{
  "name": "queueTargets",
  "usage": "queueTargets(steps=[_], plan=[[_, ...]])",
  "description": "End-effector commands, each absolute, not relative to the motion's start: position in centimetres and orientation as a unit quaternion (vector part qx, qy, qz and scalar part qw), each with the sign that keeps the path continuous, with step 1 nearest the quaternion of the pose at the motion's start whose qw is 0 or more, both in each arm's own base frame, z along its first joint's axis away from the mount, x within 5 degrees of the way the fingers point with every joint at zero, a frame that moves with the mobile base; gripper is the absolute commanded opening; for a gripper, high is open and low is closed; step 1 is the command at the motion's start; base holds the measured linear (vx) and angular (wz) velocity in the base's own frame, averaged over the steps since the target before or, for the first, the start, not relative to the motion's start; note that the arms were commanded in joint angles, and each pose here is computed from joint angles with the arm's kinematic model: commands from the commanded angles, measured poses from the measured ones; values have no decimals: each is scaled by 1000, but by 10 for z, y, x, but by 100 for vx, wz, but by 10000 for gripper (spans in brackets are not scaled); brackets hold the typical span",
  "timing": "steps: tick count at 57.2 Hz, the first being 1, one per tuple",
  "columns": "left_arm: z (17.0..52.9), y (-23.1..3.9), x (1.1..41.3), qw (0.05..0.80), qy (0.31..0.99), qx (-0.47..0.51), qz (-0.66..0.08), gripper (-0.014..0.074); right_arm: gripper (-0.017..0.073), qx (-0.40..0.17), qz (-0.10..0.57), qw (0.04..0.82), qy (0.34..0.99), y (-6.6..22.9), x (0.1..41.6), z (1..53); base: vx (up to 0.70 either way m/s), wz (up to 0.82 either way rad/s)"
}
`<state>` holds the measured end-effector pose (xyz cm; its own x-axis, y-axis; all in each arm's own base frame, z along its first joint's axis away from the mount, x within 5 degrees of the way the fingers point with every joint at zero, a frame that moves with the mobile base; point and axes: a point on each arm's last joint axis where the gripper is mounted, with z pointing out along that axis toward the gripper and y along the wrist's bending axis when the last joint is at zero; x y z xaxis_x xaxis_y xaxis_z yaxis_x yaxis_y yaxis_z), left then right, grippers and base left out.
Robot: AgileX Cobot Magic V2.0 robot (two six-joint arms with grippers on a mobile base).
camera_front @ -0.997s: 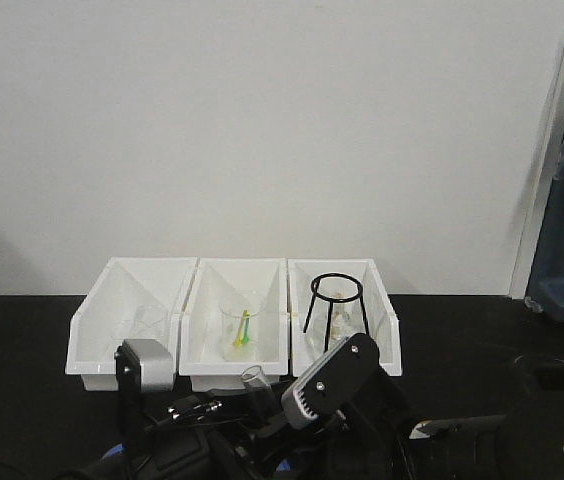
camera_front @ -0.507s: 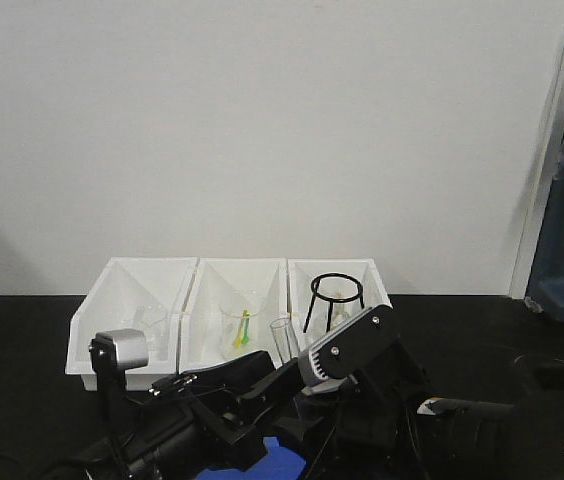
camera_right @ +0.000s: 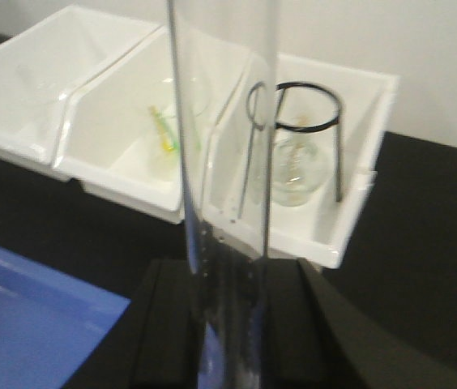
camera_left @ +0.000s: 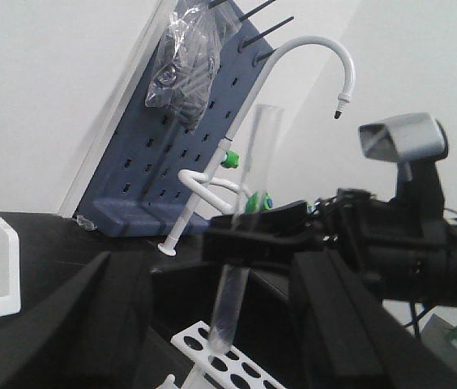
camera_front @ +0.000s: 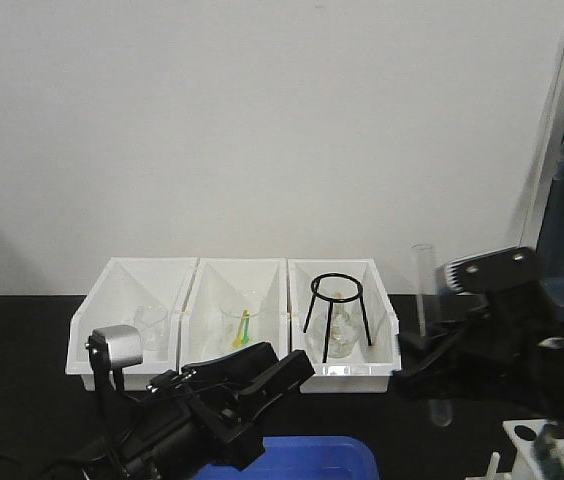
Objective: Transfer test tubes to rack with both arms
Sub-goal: 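Release the left gripper and carry the tube over the white rack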
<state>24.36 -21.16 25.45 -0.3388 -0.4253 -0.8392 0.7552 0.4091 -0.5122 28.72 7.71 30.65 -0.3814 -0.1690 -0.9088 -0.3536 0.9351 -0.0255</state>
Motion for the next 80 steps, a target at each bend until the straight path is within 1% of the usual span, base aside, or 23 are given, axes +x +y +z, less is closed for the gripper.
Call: queueTargets(steps=[1,6,10,15,22,29,38,53,61,64,71,76,80], plan=[[282,-210,242,594,567,124,-557,515,-8,-117,59,585,800,47,272,339,0,0],[281,-210,242,593,570,124,-555,515,-8,-83,32,601,794,23,246,340,0,0],[281,-210,242,592,573,124,-553,515,-8,-66,-2,618,783,10,221,336,0,0],[280,-210,242,591,576,123,-551,515,-8,-48,-38,635,770,0,197,326,0,0],[280,-210,242,591,576,123,-551,515,-8,-34,-55,631,773,-4,177,304,0,0],[279,-210,243,590,579,123,-549,515,-8,-23,-62,612,788,-6,173,282,0,0],[278,-210,243,588,583,123,-547,515,-8,18,-63,618,783,-11,171,276,0,0],[278,-210,243,588,583,123,-547,515,-8,-3,-81,624,777,-11,172,277,0,0],[278,-210,243,588,583,123,-547,515,-8,38,-78,653,753,-15,172,284,0,0],[278,-210,243,588,583,123,-547,515,-8,44,-75,667,740,-15,173,287,0,0],[278,-210,243,588,583,123,-547,515,-8,31,-44,698,714,-10,176,293,0,0],[278,-210,243,588,583,123,-547,515,-8,-19,-27,707,706,-1,182,293,0,0],[278,-210,243,588,583,123,-547,515,-7,-32,-8,707,707,3,186,290,0,0]])
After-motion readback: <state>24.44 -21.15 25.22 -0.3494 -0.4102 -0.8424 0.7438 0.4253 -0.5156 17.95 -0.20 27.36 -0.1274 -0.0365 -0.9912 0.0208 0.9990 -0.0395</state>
